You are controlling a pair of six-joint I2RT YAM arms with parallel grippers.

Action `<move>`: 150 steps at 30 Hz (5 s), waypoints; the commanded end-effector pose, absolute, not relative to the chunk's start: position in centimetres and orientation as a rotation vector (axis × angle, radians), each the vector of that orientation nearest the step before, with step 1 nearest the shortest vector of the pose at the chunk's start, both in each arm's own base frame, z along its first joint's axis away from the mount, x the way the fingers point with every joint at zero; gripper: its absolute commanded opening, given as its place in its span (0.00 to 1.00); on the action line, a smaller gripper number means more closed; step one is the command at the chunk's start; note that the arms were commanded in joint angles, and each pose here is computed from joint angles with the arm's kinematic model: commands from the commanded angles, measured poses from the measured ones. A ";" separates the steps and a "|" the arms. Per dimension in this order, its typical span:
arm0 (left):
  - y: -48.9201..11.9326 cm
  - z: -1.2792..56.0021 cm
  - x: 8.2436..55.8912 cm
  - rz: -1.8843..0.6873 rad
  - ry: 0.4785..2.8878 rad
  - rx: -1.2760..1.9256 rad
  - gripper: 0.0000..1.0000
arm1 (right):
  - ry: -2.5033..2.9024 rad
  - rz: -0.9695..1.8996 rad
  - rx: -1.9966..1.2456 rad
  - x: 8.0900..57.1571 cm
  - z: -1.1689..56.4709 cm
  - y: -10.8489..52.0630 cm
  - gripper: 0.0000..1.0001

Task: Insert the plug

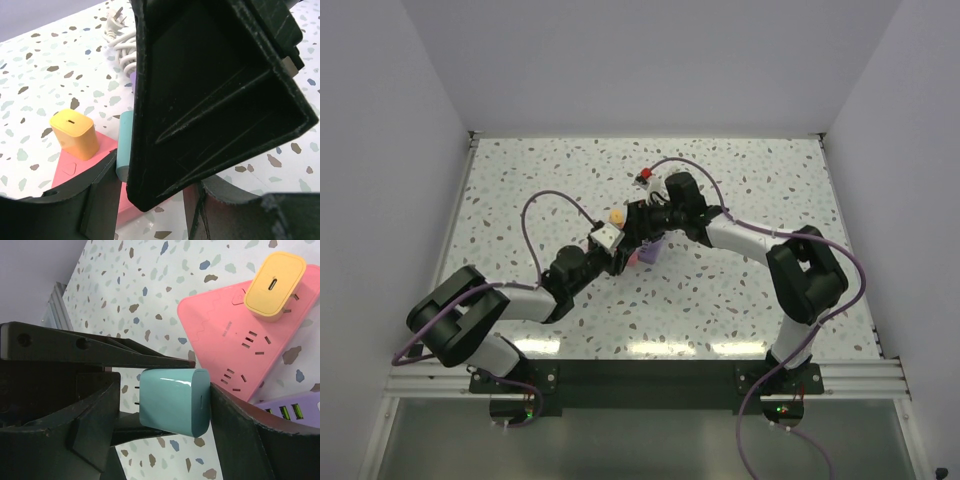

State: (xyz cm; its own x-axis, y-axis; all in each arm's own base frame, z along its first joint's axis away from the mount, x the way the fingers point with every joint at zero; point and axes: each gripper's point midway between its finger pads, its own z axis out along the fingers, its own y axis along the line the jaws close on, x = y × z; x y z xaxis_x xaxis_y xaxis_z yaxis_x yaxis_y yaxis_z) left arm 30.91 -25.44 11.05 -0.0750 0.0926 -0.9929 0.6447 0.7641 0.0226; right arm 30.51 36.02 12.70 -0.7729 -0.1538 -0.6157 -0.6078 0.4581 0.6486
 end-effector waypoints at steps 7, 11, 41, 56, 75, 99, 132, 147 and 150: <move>-24.5 15.2 30.7 -0.497 1.449 0.530 0.00 | 2.175 1.392 -0.605 30.2 14.6 37.1 0.72; -24.0 15.7 30.2 -0.500 1.427 0.521 0.00 | 2.135 1.481 -0.566 30.4 15.3 37.0 0.66; -22.2 15.5 30.2 -0.432 1.437 0.464 0.83 | 2.027 1.533 -0.515 32.1 18.0 36.0 0.00; -18.0 16.2 28.7 -0.408 1.464 0.255 0.97 | 1.999 1.049 -0.477 37.3 17.9 31.4 0.00; -16.5 12.4 34.0 -0.410 1.688 0.078 0.90 | 2.105 0.696 -0.474 36.6 13.4 34.1 0.00; -17.6 10.2 36.4 -0.522 1.712 0.093 0.84 | 2.091 0.603 -0.373 38.6 11.9 35.7 0.00; -17.6 7.8 36.5 -0.532 1.764 0.089 0.68 | 2.040 0.524 -0.377 38.6 11.8 36.3 0.00; -18.1 7.8 36.5 -0.555 1.764 0.109 0.65 | 2.071 0.461 -0.399 38.7 10.1 36.1 0.00; -18.0 7.8 36.4 -0.554 1.766 0.109 0.64 | 2.067 0.467 -0.399 38.7 9.9 36.3 0.00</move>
